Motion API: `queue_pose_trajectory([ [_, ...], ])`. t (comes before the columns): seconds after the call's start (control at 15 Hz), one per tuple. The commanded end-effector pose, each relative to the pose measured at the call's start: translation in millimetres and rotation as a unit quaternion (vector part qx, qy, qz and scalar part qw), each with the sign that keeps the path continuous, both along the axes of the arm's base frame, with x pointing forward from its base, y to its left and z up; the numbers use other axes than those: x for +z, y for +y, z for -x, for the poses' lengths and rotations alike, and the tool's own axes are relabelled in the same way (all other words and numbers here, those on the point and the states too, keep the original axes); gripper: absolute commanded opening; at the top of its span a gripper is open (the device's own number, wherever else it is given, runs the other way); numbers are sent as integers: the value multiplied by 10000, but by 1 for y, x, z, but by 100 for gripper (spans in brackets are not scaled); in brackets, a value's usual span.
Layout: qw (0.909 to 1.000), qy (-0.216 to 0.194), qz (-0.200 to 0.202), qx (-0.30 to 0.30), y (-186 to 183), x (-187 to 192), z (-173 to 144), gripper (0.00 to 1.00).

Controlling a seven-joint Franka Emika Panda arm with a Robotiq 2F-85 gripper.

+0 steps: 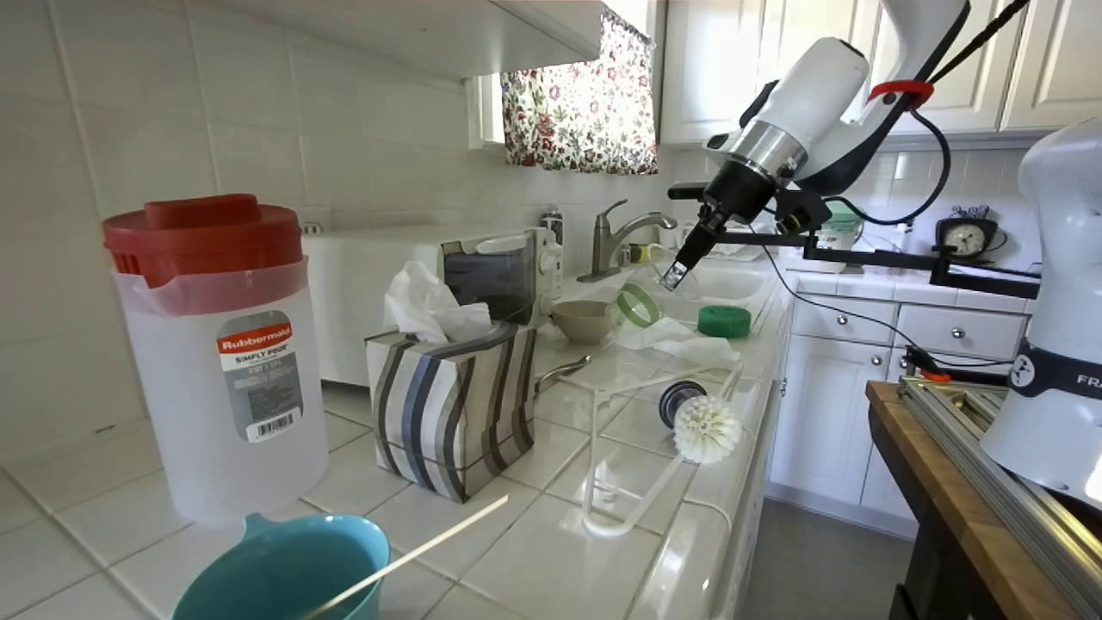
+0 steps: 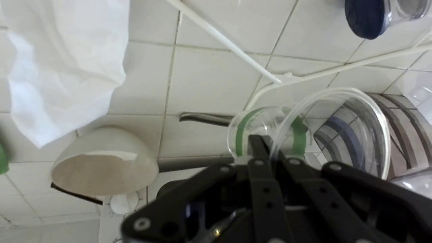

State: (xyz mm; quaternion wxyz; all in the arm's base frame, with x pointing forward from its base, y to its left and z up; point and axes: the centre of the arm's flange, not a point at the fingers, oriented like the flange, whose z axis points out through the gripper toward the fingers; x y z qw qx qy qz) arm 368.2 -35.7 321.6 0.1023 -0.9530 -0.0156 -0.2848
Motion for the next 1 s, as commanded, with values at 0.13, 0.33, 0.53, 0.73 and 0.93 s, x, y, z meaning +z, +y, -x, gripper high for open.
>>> queue_pose_trajectory([
  [0.13,9989,-8,-285,365,-9,70,-13,1],
  [0.33,9982,-75,-267,530,-8,77,-18,1],
  [0.53,9975,-497,502,32,-9,38,-25,4],
  [0.73,9976,-473,494,38,-8,36,-23,4],
  [0.93,9976,-473,494,38,-8,36,-23,4],
])
